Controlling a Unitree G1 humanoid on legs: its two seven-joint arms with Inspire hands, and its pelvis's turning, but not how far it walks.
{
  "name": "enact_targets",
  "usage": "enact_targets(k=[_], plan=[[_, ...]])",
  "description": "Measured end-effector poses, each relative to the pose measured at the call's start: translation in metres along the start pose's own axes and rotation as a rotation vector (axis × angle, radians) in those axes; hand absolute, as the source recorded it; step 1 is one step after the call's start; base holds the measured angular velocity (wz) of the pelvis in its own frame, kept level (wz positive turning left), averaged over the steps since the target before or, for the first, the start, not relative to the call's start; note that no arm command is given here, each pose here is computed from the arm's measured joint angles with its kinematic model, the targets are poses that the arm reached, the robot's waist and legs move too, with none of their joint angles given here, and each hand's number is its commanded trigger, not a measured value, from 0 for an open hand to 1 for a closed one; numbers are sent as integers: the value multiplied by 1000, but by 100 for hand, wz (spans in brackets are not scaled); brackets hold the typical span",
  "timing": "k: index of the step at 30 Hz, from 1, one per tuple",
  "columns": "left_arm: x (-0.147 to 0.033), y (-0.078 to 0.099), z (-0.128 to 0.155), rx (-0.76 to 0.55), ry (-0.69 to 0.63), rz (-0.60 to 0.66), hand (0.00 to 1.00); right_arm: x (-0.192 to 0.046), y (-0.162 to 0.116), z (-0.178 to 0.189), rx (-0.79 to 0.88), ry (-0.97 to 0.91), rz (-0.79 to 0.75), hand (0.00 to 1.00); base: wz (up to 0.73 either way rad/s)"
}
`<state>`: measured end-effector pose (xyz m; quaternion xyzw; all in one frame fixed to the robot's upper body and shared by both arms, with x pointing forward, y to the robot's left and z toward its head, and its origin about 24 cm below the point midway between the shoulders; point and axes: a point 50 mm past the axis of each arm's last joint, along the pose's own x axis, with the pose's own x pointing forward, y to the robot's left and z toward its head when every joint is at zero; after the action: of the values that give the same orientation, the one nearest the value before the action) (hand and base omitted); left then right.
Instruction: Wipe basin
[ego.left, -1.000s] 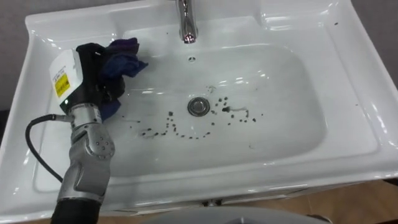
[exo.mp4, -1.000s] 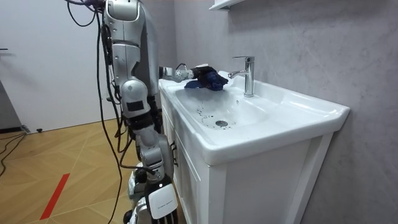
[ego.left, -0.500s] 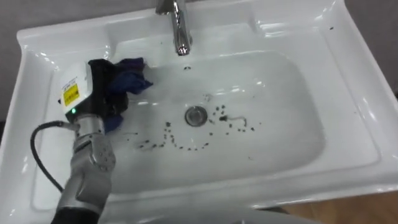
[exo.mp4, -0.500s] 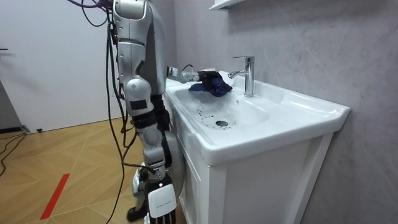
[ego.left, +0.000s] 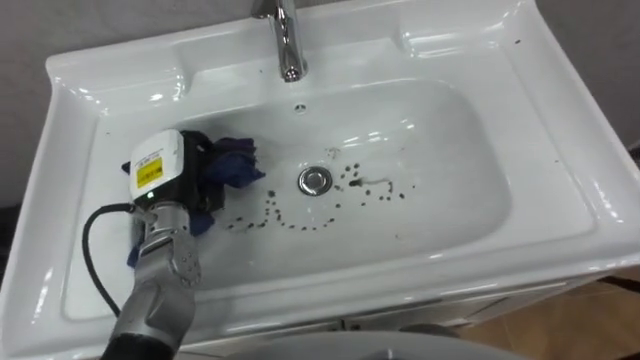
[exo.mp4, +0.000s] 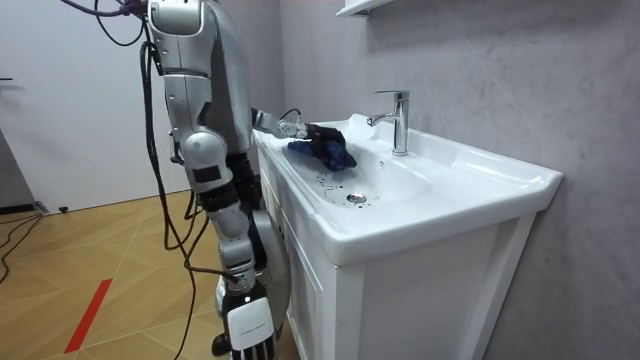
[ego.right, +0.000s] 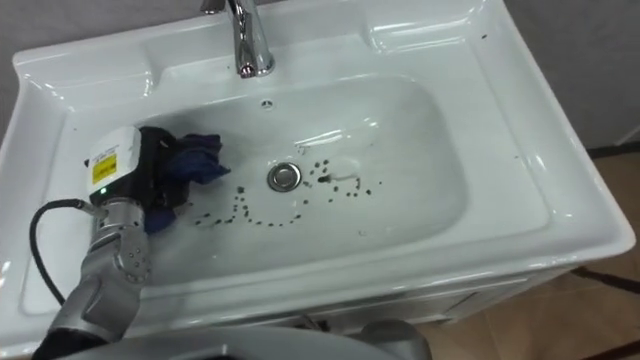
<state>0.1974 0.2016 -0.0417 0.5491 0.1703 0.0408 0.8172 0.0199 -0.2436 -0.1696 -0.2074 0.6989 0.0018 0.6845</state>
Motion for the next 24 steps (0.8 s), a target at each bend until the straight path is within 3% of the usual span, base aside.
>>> enact_targets(k=[15, 24], plan=[[-6, -16, -6, 19, 38, -71, 100, -1, 2, -1, -18, -18, -5, 0, -1], [1, -24, -4, 5, 54, -92, 100, -1, 5, -4, -70, 2, -2, 0, 0]])
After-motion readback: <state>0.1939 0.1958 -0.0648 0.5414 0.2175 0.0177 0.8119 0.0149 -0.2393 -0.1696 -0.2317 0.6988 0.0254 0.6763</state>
